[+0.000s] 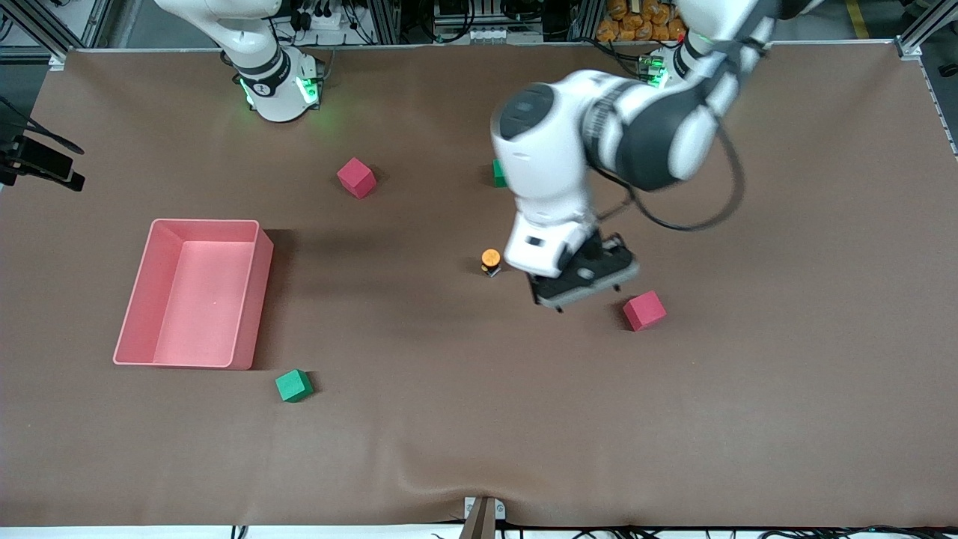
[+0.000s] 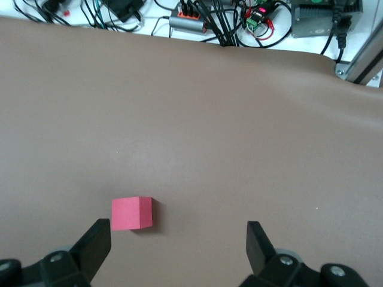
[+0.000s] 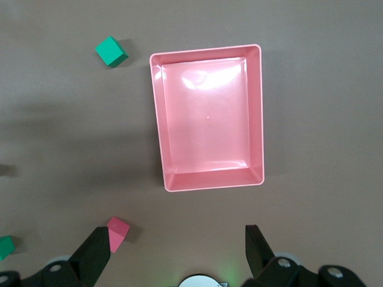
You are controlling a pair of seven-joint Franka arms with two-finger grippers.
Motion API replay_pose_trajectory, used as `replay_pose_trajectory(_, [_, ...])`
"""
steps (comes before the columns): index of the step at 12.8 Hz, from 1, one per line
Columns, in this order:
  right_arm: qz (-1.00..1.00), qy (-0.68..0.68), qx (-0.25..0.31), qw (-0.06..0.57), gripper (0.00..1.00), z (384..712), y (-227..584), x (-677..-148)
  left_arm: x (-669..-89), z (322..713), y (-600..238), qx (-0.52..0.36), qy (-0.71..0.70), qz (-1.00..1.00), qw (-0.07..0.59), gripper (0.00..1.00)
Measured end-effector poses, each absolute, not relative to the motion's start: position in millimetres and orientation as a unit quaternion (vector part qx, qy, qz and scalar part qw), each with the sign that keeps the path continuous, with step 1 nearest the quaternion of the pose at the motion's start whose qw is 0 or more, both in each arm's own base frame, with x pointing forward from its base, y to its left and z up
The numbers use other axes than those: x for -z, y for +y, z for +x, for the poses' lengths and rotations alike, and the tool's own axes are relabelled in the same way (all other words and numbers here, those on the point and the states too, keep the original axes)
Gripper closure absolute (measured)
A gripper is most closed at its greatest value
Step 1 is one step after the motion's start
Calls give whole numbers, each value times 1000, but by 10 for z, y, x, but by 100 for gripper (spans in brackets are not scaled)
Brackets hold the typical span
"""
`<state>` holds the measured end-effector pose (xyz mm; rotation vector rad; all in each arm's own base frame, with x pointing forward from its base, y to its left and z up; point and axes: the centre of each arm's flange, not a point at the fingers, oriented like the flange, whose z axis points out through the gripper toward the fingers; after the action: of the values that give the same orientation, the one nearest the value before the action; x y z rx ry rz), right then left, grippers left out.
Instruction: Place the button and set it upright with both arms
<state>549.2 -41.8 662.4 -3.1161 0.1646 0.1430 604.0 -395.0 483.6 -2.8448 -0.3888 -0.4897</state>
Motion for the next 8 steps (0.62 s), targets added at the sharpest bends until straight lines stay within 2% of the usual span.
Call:
replay_pose_trajectory(3, [-998, 53, -46, 9, 0, 5492, -419, -6624, -4967, 6305, -3461, 143, -122, -978, 87, 0])
replay_pose_trajectory(8, [-998, 53, -46, 9, 0, 5491, -421, -6624, -5103, 6445, -3092, 105, -101, -988, 43, 0])
